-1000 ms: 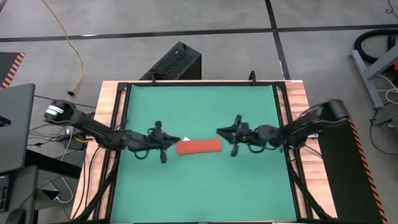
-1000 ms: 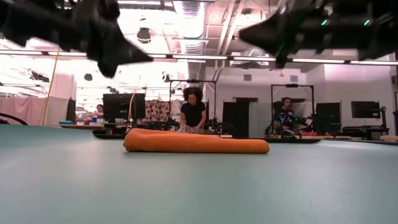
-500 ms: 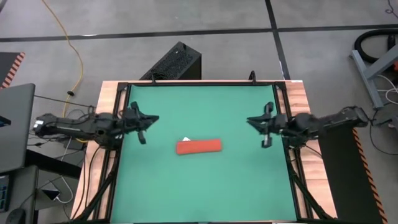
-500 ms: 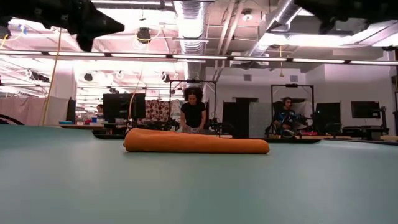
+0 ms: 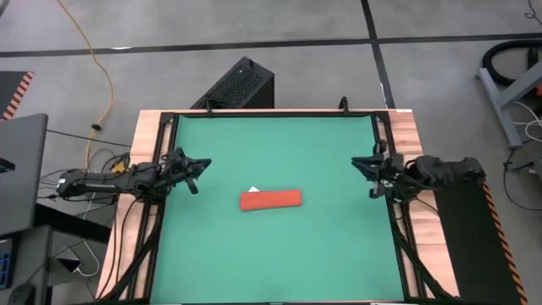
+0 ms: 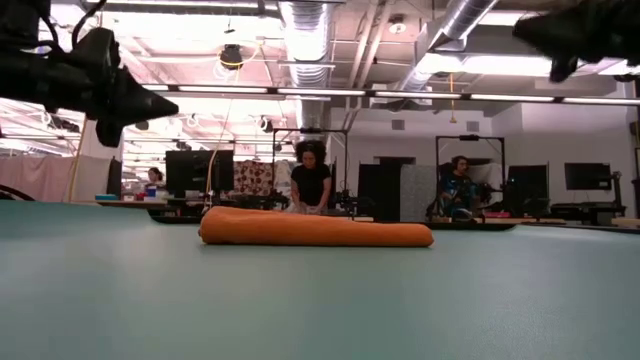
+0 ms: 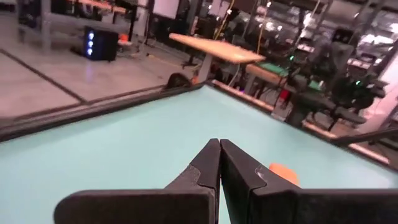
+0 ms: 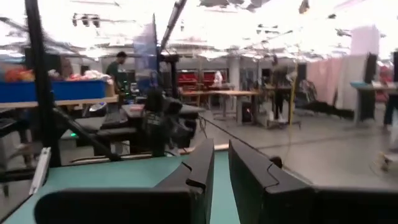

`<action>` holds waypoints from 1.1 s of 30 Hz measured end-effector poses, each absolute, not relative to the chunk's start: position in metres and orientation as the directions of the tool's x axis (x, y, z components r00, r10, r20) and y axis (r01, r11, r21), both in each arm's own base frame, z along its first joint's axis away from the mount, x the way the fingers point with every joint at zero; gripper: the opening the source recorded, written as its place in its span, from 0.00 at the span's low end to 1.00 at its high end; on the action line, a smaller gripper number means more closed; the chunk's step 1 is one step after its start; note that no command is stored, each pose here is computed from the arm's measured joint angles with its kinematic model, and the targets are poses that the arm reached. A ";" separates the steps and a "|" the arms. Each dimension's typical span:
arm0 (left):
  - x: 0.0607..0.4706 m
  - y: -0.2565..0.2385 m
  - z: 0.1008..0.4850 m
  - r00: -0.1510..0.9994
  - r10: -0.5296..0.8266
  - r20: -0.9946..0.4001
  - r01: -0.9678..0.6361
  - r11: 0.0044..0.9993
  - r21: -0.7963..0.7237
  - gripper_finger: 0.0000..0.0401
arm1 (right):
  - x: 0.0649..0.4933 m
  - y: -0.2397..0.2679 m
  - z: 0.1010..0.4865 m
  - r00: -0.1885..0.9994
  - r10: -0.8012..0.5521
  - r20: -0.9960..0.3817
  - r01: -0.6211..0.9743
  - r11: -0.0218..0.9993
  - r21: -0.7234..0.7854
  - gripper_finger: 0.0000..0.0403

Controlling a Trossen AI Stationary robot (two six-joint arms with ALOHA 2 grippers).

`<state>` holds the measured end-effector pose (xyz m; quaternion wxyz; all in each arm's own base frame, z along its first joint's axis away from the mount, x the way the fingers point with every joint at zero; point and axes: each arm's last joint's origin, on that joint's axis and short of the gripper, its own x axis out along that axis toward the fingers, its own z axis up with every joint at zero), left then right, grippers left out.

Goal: Roll towel
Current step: Return to Home Position

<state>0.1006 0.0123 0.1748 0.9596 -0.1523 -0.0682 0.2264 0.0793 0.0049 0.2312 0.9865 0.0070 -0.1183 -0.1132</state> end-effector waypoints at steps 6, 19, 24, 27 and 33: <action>0.100 0.011 0.174 0.905 0.420 0.062 -0.383 0.870 -0.309 0.00 | 0.092 0.007 0.193 0.951 -0.244 0.190 0.223 0.967 0.125 0.18; 0.101 0.011 0.168 0.907 0.421 -0.002 -0.396 0.851 -0.344 0.00 | 0.097 0.005 0.171 0.931 -0.362 0.038 0.352 0.922 0.158 0.18; 0.101 0.011 0.166 0.910 0.414 -0.018 -0.393 0.848 -0.357 0.00 | 0.097 0.005 0.170 0.934 -0.356 0.033 0.348 0.925 0.154 0.18; 0.101 0.011 0.166 0.910 0.415 -0.018 -0.398 0.860 -0.321 0.00 | 0.097 0.005 0.170 0.934 -0.356 0.033 0.348 0.925 0.154 0.18; 0.101 0.011 0.166 0.910 0.415 -0.018 -0.402 0.870 -0.284 0.00 | 0.097 0.005 0.170 0.934 -0.356 0.032 0.347 0.925 0.153 0.18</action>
